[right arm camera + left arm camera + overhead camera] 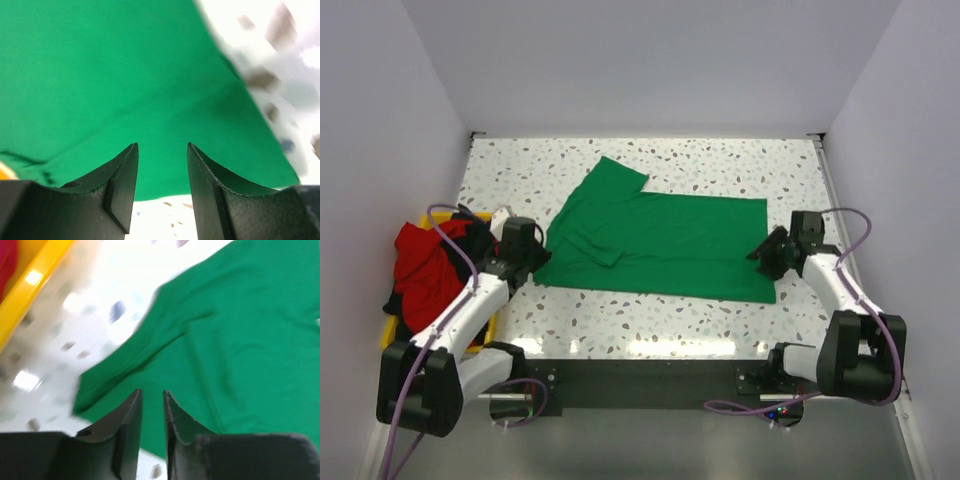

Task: Fold and stack the t-shirts
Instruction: Fold the tshirt

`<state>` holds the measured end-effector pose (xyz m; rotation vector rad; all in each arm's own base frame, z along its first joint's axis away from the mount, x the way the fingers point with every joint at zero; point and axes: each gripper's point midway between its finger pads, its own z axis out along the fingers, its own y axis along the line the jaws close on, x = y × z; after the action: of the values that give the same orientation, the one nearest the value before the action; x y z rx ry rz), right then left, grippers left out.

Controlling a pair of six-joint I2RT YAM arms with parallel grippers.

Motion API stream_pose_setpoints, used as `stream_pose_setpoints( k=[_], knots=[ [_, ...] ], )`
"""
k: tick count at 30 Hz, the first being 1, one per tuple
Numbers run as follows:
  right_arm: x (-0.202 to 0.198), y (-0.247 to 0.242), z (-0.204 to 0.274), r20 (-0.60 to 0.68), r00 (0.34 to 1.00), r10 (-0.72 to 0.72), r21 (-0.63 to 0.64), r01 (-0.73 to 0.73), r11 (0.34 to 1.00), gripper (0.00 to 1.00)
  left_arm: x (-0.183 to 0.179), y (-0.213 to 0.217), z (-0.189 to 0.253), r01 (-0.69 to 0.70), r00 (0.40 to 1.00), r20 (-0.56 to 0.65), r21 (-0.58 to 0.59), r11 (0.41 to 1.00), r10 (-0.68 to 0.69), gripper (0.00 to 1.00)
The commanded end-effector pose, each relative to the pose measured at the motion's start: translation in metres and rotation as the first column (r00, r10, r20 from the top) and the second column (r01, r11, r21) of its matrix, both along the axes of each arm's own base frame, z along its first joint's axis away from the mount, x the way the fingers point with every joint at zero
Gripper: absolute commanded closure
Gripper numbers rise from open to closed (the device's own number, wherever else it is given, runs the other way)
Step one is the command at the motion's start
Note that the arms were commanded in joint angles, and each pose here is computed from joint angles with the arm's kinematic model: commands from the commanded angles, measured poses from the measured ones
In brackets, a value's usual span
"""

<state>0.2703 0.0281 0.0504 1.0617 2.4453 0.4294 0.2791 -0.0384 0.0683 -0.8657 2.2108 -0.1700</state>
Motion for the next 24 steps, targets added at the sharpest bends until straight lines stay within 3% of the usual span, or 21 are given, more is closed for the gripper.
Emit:
stream_pose_setpoints(
  k=[1, 3, 4, 6, 7, 8, 9, 10, 11, 12, 13, 16, 17, 24],
  knots=[
    [0.068, 0.006, 0.080, 0.255, 0.960, 0.114, -0.032, -0.110, 0.993, 0.52, 0.085, -0.022, 0.108, 0.108, 0.939, 0.327, 0.005, 0.994, -0.104, 0.71],
    [0.090, 0.010, 0.088, 0.275, 0.947, 0.164, -0.050, -0.156, 0.987, 0.52, 0.122, -0.032, 0.103, 0.145, 0.942, 0.303, 0.016, 0.989, -0.143, 0.70],
    [0.109, 0.012, 0.110, 0.335, 0.923, 0.188, -0.062, -0.177, 0.982, 0.52, 0.151, -0.040, 0.139, 0.175, 0.907, 0.386, 0.022, 0.984, -0.170, 0.68],
    [0.129, 0.014, 0.110, 0.338, 0.915, 0.220, -0.065, -0.211, 0.975, 0.52, 0.188, -0.047, 0.115, 0.197, 0.923, 0.330, 0.045, 0.979, -0.201, 0.67],
    [0.142, 0.012, 0.124, 0.364, 0.903, 0.228, -0.081, -0.213, 0.974, 0.52, 0.218, -0.056, 0.151, 0.236, 0.876, 0.414, 0.076, 0.969, -0.246, 0.65],
    [0.150, 0.013, 0.125, 0.369, 0.898, 0.239, -0.083, -0.224, 0.971, 0.52, 0.239, -0.062, 0.122, 0.266, 0.890, 0.357, 0.096, 0.959, -0.283, 0.64],
    [0.158, 0.013, 0.117, 0.358, 0.901, 0.245, -0.078, -0.232, 0.969, 0.52, 0.256, -0.064, 0.121, 0.284, 0.883, 0.353, 0.122, 0.951, -0.309, 0.64],
    [0.170, 0.013, 0.124, 0.384, 0.890, 0.248, -0.087, -0.232, 0.969, 0.52, 0.280, -0.078, 0.152, 0.358, 0.820, 0.410, 0.178, 0.917, -0.400, 0.62],
    [0.177, 0.013, 0.125, 0.392, 0.884, 0.253, -0.092, -0.236, 0.968, 0.52, 0.298, -0.084, 0.119, 0.400, 0.821, 0.358, 0.197, 0.895, -0.445, 0.60],
    [0.184, 0.014, 0.115, 0.382, 0.887, 0.259, -0.083, -0.247, 0.966, 0.52, 0.317, -0.095, 0.145, 0.443, 0.774, 0.392, 0.226, 0.868, -0.497, 0.56],
    [0.196, 0.013, 0.124, 0.413, 0.872, 0.261, -0.094, -0.245, 0.965, 0.52, 0.327, -0.098, 0.107, 0.498, 0.773, 0.304, 0.256, 0.829, -0.558, 0.49],
    [0.218, 0.013, 0.126, 0.429, 0.860, 0.276, -0.100, -0.258, 0.961, 0.52, 0.354, -0.101, 0.108, 0.533, 0.739, 0.269, 0.329, 0.780, -0.618, 0.39],
    [0.223, 0.012, 0.126, 0.432, 0.859, 0.277, -0.107, -0.256, 0.961, 0.52, 0.362, -0.103, 0.080, 0.558, 0.737, 0.225, 0.328, 0.762, -0.637, 0.39],
    [0.261, 0.011, 0.128, 0.465, 0.842, 0.272, -0.111, -0.249, 0.962, 0.52, 0.383, -0.116, 0.041, 0.604, 0.685, 0.216, 0.365, 0.708, -0.696, 0.38]
  ],
)
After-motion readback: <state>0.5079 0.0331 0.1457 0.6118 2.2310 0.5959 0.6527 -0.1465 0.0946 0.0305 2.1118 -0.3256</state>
